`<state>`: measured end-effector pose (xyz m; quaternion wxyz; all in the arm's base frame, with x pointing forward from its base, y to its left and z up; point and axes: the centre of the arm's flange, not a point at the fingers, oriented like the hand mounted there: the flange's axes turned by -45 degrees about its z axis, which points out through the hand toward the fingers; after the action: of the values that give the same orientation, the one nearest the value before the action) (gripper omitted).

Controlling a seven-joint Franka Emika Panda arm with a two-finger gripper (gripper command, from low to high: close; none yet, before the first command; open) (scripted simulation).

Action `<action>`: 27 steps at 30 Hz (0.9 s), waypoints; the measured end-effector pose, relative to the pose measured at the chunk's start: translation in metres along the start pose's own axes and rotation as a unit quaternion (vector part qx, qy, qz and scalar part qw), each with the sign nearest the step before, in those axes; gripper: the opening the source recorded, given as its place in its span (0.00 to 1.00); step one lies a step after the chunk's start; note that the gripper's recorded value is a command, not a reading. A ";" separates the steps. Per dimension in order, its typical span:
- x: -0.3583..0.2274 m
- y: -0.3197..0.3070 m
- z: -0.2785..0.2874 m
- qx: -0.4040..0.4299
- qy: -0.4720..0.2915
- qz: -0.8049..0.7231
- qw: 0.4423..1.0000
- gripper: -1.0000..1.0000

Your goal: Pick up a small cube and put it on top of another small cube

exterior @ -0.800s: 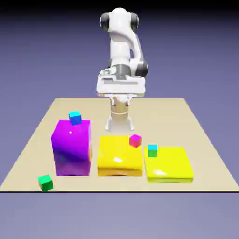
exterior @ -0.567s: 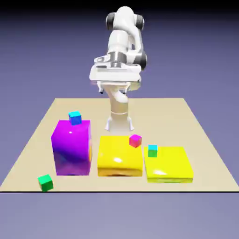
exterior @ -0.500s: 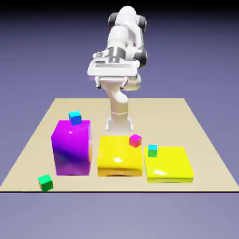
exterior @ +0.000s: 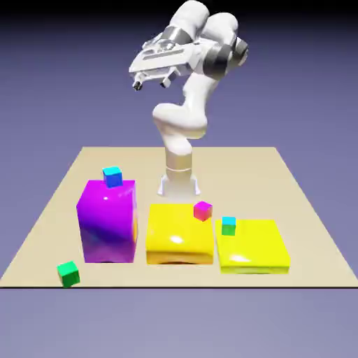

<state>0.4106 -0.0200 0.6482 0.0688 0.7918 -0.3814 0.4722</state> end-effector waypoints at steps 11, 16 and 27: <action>0.003 -0.047 0.033 -0.103 0.033 0.118 0.987 0.50; -0.005 -0.062 0.074 -0.156 0.039 0.168 0.973 0.50; -0.038 -0.053 0.215 -0.291 0.034 0.278 0.915 0.50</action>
<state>0.5851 -0.0633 0.5139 0.1750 0.5823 -0.7037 0.3676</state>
